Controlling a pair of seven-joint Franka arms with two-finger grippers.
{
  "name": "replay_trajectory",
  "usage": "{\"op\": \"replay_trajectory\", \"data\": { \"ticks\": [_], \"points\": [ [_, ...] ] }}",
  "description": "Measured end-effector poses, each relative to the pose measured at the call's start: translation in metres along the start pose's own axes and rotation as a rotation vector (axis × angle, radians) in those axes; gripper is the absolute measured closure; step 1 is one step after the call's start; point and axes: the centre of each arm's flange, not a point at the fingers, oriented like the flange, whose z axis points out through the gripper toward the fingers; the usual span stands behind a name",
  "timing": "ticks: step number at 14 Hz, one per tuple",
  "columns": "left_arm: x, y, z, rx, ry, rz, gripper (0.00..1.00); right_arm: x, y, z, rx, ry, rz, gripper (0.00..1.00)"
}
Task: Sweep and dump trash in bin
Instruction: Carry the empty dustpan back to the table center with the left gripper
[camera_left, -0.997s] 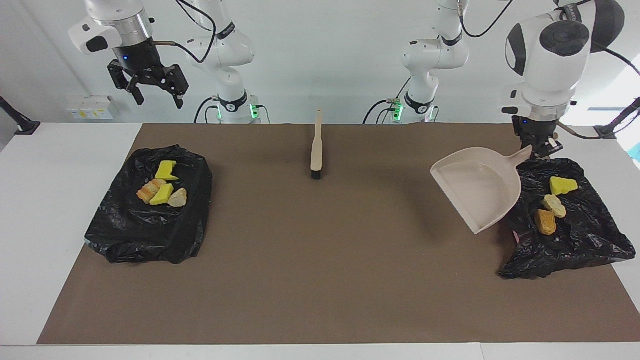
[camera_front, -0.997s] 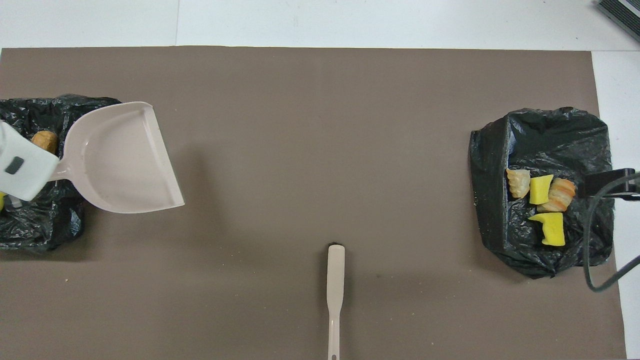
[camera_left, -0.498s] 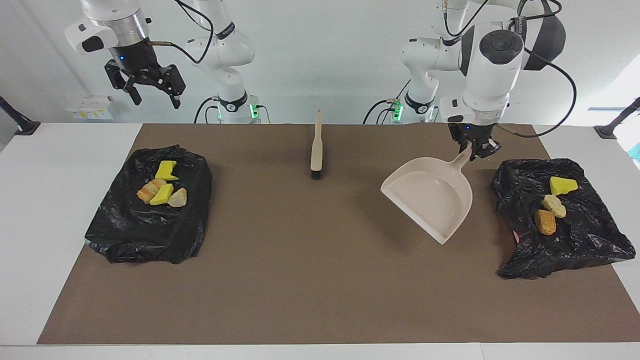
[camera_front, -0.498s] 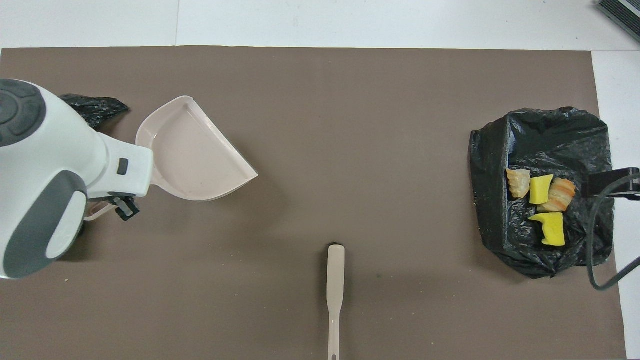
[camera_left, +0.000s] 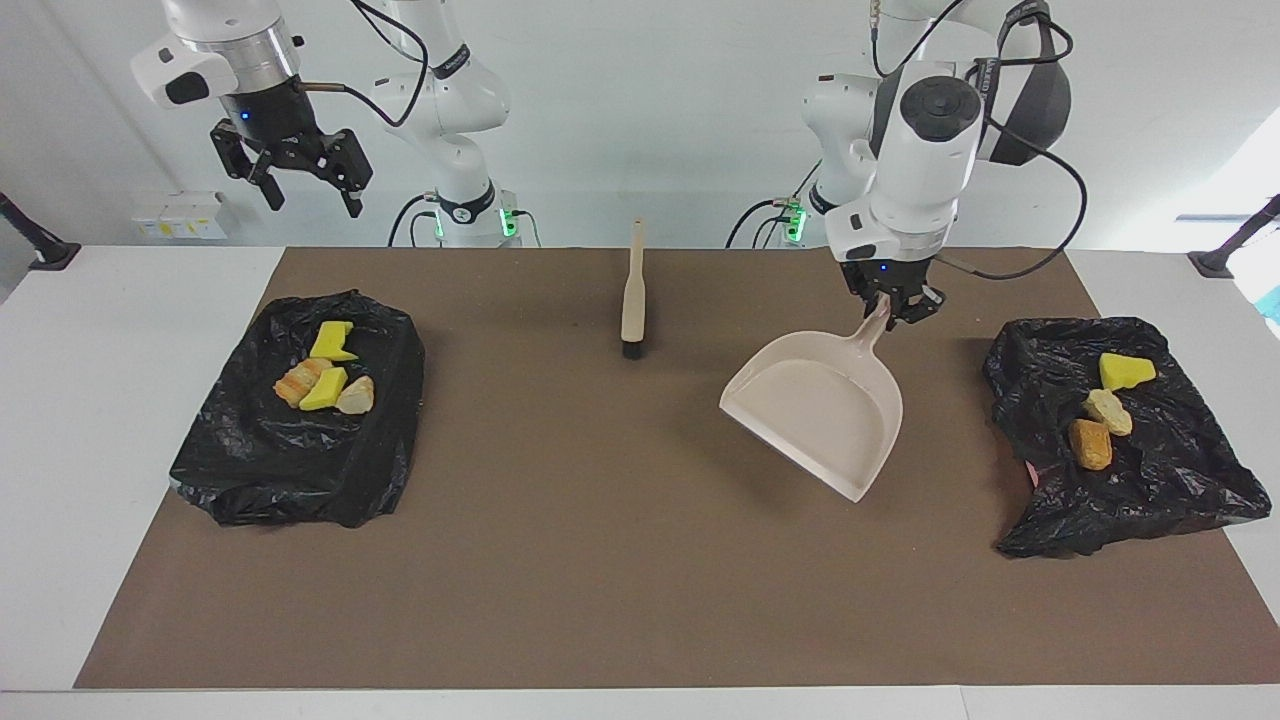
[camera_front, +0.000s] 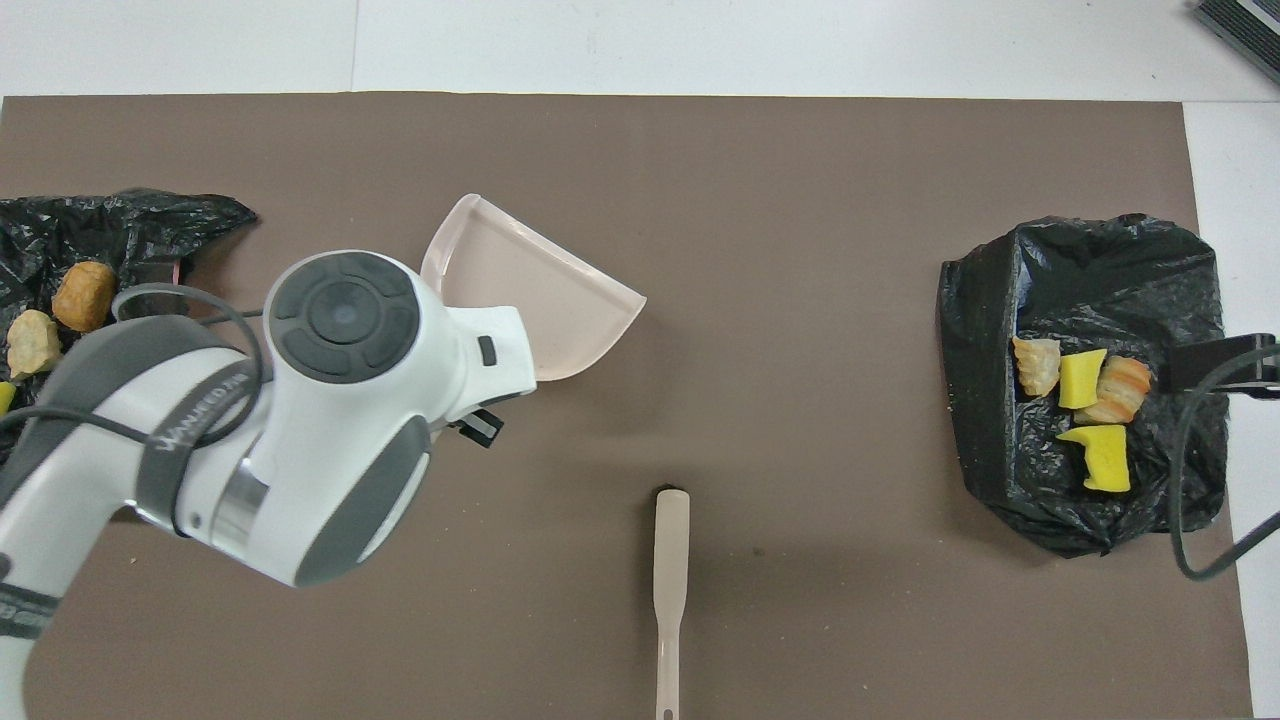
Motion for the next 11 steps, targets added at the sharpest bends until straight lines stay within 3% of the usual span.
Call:
{"op": "replay_trajectory", "data": {
  "ticks": [6,11],
  "points": [
    [0.047,0.091,0.052,-0.121,0.073,-0.189,0.69,0.002,-0.001,0.003,0.000,-0.007,-0.002,0.00],
    [0.084,0.117,0.077,-0.155,0.066,-0.297,0.69,0.002,-0.003,0.005,0.000,-0.009,-0.004,0.00]
  ]
}}
